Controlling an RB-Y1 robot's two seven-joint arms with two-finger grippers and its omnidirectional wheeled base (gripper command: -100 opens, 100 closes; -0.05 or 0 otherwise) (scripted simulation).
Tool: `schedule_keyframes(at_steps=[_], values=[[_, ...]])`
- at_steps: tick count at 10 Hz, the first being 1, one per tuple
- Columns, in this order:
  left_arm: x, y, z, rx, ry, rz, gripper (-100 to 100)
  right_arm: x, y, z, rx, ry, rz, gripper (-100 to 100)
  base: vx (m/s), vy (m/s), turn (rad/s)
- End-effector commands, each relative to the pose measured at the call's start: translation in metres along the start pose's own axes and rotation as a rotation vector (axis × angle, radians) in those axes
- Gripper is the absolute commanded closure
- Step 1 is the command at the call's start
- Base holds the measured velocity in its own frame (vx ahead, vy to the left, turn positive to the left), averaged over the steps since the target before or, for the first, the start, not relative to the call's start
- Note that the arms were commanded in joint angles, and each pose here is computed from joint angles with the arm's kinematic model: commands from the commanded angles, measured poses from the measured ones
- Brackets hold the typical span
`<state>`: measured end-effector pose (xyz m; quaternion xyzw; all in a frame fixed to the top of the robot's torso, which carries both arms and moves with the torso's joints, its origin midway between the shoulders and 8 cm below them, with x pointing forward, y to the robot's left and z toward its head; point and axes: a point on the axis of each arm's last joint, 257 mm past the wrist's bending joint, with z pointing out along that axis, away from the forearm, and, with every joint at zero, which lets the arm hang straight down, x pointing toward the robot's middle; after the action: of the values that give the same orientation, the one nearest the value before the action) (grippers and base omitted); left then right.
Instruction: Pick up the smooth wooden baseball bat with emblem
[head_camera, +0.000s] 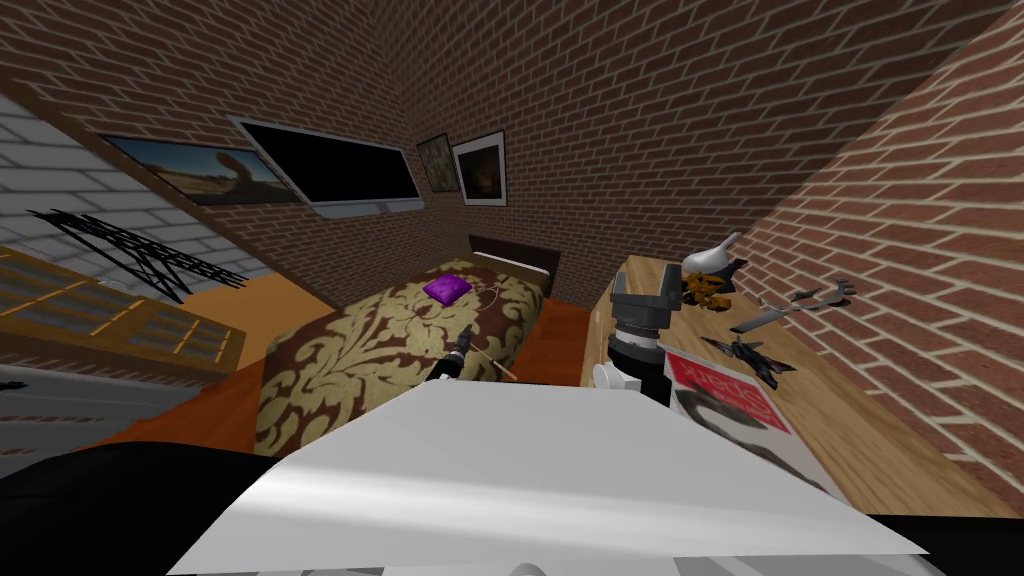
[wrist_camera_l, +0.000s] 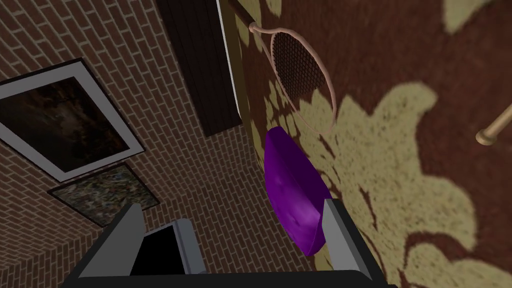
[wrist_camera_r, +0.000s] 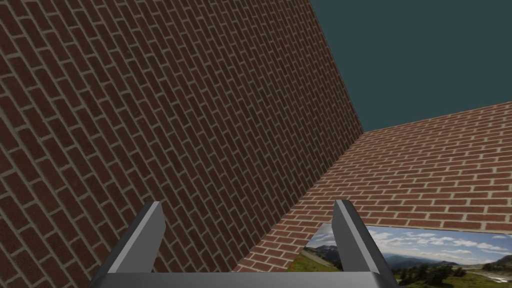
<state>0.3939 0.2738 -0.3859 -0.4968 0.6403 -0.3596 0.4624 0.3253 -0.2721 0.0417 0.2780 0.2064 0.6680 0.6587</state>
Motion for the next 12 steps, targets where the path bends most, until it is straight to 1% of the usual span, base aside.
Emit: schedule_keyframes(at_steps=[1, 3, 4, 5, 6, 7, 9, 10, 12], values=[[0.017, 0.033, -0.002, -0.088, 0.039, -0.001, -100, 0.000, 0.000, 0.000, 0.000, 0.000, 0.000, 0, 0.121, 0.007, -0.161], [0.018, 0.042, -0.003, -0.106, 0.041, 0.000, -100, 0.000, 0.000, 0.000, 0.000, 0.000, 0.000, 0, 0.059, 0.011, -0.005], [0.028, 0.061, -0.006, -0.161, 0.068, -0.001, -100, 0.000, 0.000, 0.000, 0.000, 0.000, 0.000, 0, 0.041, 0.000, -0.102], [0.028, 0.067, -0.007, -0.172, 0.069, -0.001, -100, 0.000, 0.000, 0.000, 0.000, 0.000, 0.000, 0, 0.045, 0.006, -0.054], [0.038, 0.091, -0.012, -0.234, 0.097, -0.002, -100, 0.000, 0.000, 0.000, 0.000, 0.000, 0.000, 0, 0.068, 0.010, -0.093], [0.038, 0.092, -0.012, -0.236, 0.097, -0.002, -100, 0.000, 0.000, 0.000, 0.000, 0.000, 0.000, 0, 0.060, 0.012, -0.043], [0.058, 0.133, -0.025, -0.346, 0.150, -0.002, -100, 0.000, 0.000, 0.000, 0.000, 0.000, 0.000, 0, 0.094, 0.015, -0.114], [0.059, 0.138, -0.027, -0.360, 0.154, -0.002, -100, 0.000, 0.000, 0.000, 0.000, 0.000, 0.000, 0, 0.073, 0.010, -0.030], [0.077, 0.177, -0.044, -0.466, 0.208, -0.003, -100, 0.000, 0.000, 0.000, 0.000, 0.000, 0.000, 0, 0.081, 0.011, -0.104]])
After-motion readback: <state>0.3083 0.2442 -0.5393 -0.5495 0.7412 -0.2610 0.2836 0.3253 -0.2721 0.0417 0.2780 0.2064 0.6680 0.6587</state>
